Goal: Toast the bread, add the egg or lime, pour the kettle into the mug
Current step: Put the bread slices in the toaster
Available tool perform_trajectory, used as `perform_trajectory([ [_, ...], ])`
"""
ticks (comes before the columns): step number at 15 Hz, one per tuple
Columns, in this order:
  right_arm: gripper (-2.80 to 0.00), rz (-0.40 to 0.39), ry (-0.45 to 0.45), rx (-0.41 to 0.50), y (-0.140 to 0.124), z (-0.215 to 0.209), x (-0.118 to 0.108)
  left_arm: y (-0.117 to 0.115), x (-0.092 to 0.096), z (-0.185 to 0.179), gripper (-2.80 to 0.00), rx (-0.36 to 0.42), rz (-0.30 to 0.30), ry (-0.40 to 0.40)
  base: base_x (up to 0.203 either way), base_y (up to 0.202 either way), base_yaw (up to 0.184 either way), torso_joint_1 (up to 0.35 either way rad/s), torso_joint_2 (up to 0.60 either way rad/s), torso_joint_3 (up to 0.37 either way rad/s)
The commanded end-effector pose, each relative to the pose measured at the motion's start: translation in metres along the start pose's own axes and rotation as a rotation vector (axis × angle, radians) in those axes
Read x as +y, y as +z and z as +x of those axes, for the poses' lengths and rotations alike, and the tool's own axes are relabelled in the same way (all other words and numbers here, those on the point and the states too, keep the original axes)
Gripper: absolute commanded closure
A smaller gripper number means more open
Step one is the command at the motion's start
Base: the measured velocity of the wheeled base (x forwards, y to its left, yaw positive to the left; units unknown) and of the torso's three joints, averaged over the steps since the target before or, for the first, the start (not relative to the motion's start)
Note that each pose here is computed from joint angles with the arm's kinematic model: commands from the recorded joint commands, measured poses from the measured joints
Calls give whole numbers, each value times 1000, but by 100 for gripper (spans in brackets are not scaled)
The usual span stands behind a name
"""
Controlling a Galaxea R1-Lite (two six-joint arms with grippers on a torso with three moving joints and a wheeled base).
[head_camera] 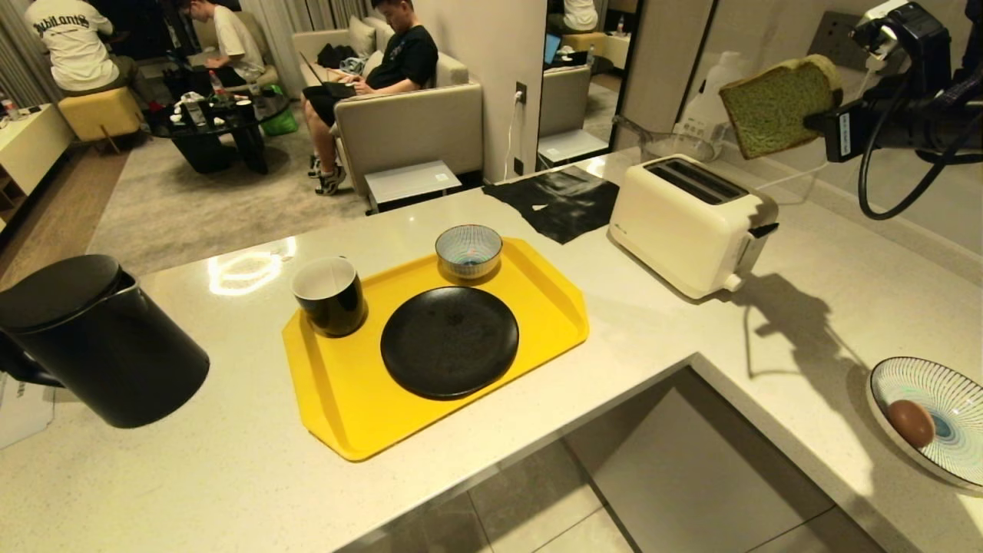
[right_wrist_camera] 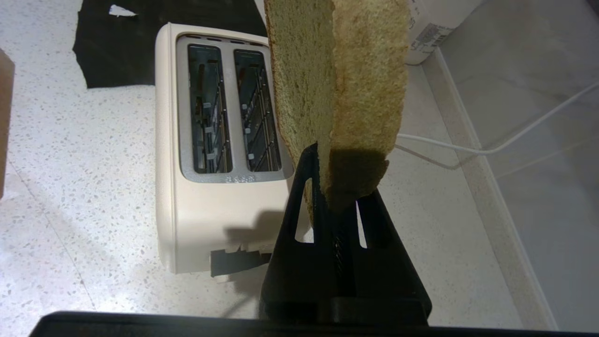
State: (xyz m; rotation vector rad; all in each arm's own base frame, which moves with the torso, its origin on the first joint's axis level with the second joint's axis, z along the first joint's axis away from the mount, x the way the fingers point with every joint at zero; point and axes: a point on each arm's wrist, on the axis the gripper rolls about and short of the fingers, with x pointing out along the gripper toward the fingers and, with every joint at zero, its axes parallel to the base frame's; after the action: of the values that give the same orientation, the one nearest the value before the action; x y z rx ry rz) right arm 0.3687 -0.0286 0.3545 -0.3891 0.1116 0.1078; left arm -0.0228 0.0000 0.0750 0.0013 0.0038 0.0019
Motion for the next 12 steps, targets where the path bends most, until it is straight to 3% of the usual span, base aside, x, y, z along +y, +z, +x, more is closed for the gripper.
perform_trajectory([
  [1, 0, -4, -1, 0, 1, -1, 0, 0, 0, 0, 0, 0, 0, 1, 0, 0, 0, 0, 0, 0],
  [12, 0, -7, -17, 3, 12, -21, -1, 0, 0, 0, 0, 1, 0, 1, 0, 0, 0, 0, 0, 0],
])
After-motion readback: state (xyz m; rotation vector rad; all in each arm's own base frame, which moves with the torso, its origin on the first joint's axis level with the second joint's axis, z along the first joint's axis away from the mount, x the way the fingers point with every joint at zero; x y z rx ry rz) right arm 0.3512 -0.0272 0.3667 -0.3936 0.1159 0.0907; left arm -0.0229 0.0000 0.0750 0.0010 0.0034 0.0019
